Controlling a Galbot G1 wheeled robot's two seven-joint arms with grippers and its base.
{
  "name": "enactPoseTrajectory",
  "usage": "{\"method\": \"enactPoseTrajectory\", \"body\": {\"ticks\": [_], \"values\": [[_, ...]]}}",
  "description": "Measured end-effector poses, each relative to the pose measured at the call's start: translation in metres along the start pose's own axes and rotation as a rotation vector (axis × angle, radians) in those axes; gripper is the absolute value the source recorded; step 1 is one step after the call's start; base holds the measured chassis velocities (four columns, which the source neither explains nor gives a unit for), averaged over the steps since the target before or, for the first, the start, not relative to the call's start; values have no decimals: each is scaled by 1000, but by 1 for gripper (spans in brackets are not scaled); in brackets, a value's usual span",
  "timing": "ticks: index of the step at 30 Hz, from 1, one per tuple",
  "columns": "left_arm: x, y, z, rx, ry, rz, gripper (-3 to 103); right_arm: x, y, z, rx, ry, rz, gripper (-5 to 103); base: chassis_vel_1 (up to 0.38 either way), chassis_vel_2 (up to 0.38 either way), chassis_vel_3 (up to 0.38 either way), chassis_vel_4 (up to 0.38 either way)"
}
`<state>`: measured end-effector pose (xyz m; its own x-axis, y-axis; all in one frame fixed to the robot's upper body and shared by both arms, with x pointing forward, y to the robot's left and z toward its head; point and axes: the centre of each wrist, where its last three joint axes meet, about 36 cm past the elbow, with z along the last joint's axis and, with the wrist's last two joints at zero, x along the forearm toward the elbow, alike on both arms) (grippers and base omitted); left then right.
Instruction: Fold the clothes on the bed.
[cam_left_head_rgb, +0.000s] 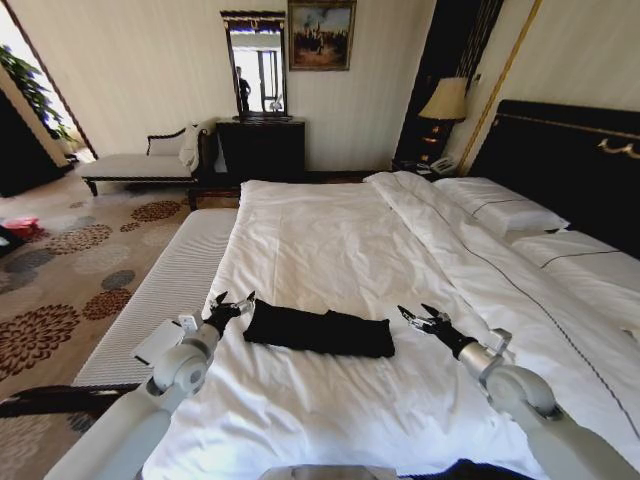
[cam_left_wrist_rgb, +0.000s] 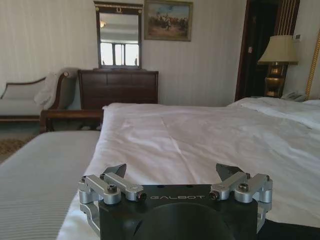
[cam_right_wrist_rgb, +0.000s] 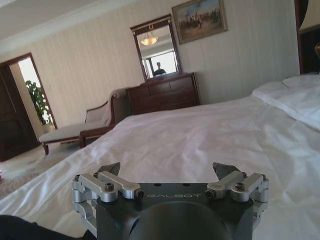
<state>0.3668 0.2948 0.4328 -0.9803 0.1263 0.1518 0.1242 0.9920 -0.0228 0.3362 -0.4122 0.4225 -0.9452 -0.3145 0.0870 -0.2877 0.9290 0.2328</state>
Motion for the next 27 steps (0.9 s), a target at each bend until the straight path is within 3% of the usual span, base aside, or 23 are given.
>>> {"method": "enactPoseTrajectory", "body": {"ticks": [1,2,4,7,9,11,20,24,27], "values": [[8,3,6,-36,-27,-14,100,1,4,1,-1,-40,4,100,0,0,0,0],[8,3,6,-36,-27,-14,100,1,4,1,-1,-40,4,100,0,0,0,0],[29,5,17,-67,-56,-23,101,7,9,5,55,-106,27,100,0,0,0,0],[54,6,21,-79,-90,-12,99,16,14,14,116,-123,46,100,0,0,0,0],[58,6,22,-81,-96,-11,96,18,15,16,118,-123,48,100,0,0,0,0],[76,7,25,-80,-118,-8,100,24,20,23,107,-121,55,100,0,0,0,0],[118,15,44,-55,-101,-38,100,37,26,28,-56,-55,75,100,0,0,0,0],[128,22,52,-38,-88,-50,100,37,36,26,-271,16,36,100,0,0,0,0],[128,22,52,-37,-87,-50,100,36,38,25,-310,35,22,100,0,0,0,0]]}}
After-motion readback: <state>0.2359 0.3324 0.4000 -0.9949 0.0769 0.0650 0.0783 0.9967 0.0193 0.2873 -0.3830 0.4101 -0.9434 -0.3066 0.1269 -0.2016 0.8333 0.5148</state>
